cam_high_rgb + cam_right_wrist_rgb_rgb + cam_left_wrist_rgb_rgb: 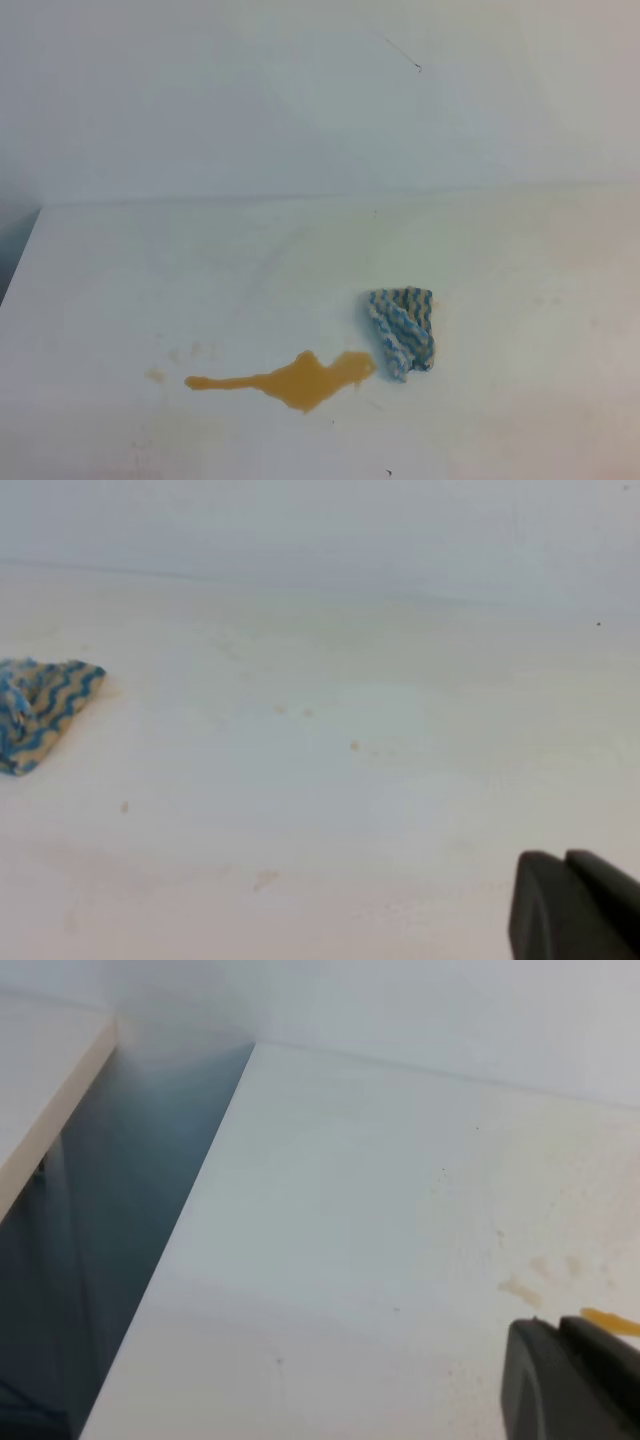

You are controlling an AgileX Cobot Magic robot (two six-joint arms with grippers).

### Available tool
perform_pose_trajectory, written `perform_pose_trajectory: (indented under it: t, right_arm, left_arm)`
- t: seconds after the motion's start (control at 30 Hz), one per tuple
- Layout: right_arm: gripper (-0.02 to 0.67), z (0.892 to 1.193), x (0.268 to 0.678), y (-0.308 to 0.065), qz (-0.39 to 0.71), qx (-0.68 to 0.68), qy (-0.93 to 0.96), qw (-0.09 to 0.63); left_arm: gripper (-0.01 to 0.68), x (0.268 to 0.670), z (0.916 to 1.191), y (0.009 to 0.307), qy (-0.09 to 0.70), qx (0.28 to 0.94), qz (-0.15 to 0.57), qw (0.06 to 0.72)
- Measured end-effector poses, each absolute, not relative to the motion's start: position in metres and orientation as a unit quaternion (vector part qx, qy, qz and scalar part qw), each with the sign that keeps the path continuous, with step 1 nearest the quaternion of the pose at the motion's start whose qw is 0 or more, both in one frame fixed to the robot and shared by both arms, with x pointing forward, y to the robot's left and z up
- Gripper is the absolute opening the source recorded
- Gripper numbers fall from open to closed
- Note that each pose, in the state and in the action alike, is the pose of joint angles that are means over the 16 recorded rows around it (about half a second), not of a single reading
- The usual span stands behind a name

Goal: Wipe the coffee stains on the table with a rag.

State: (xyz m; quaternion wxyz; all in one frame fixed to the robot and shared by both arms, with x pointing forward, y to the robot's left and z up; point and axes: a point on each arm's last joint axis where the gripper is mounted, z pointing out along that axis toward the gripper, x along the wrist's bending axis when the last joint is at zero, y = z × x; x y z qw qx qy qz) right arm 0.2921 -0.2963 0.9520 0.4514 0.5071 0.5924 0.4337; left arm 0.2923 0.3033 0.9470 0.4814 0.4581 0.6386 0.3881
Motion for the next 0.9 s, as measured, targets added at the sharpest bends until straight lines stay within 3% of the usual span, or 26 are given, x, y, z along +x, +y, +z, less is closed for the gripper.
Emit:
perform_pose_trajectory:
  t: [0.3, 0.9]
  right_arm:
    - [-0.004, 0.961, 0.294, -0.295, 0.466, 0.488, 0.567, 0.473]
    - [-0.004, 1.01, 0.286, -0.296, 0.613, 0.362, 0.395, 0.581]
  left_arm:
    - [0.001, 0.292, 0.947, 0.303, 0.638, 0.458, 0.389, 0.481]
    - [0.0, 0.292, 0.948, 0.303, 0.638, 0.458, 0.389, 0.482]
